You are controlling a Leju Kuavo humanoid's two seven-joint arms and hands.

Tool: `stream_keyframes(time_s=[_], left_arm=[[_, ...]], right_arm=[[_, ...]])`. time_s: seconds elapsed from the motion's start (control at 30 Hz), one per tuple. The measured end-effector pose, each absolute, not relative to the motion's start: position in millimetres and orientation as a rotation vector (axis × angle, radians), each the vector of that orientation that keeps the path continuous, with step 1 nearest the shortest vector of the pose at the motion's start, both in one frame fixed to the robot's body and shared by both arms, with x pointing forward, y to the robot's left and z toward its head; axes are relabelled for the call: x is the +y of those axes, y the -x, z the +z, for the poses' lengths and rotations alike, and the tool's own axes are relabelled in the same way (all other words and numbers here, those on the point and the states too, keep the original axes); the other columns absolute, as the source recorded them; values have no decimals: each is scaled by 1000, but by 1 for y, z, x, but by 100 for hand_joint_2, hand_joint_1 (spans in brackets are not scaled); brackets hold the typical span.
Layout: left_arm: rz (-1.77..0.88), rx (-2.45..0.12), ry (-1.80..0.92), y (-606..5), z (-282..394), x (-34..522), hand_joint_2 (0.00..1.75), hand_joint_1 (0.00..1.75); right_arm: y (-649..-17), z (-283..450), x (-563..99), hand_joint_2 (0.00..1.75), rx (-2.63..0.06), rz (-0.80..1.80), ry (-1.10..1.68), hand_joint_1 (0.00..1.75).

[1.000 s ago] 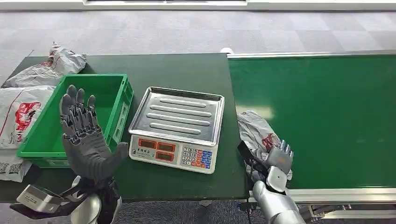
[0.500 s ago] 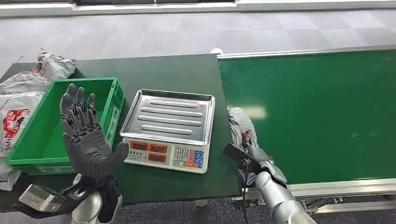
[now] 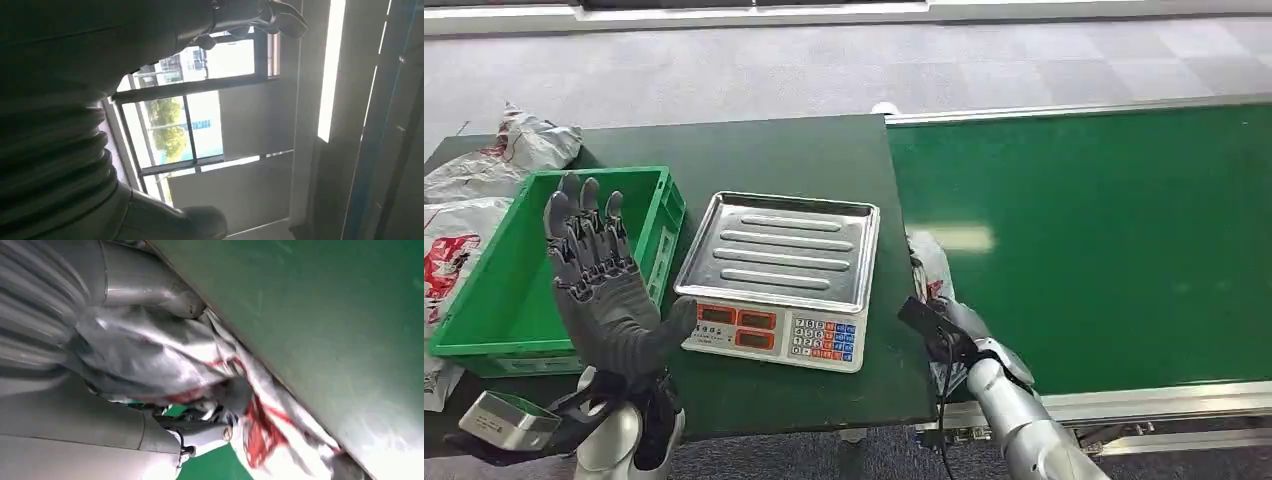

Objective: Moved the parcel from conveyor to table for the left to box.

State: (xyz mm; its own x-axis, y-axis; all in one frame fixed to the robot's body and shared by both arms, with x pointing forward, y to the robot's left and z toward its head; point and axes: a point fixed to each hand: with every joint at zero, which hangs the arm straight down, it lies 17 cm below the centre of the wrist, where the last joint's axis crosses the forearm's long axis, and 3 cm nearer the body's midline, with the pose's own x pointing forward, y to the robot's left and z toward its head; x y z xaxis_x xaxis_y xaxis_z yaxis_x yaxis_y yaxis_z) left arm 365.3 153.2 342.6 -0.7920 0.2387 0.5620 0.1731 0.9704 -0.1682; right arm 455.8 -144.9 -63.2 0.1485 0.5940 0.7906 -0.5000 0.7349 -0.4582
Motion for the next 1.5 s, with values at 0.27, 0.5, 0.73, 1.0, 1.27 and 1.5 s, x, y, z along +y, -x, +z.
stream_keyframes(time_s=[0.27,0.5,0.73,1.0,1.27,1.5], left_arm=[[146,-2516,293,-367,348,152,175,0],[150,-2523,297,-368,352,151,175,0],[151,-2526,275,-366,352,154,175,0],[162,-2515,257,-367,348,156,175,0],[168,-2510,246,-369,346,157,175,0],[173,-2501,250,-371,343,156,175,0]], right_arm=[[-461,-58,-146,175,-1205,752,100,175],[-465,-54,-152,175,-1235,718,143,175],[-486,10,-164,175,-1511,559,284,175],[-488,154,-193,175,-1869,392,540,175],[-463,236,-197,175,-2064,323,654,175],[-447,267,-203,175,-2137,271,748,175]])
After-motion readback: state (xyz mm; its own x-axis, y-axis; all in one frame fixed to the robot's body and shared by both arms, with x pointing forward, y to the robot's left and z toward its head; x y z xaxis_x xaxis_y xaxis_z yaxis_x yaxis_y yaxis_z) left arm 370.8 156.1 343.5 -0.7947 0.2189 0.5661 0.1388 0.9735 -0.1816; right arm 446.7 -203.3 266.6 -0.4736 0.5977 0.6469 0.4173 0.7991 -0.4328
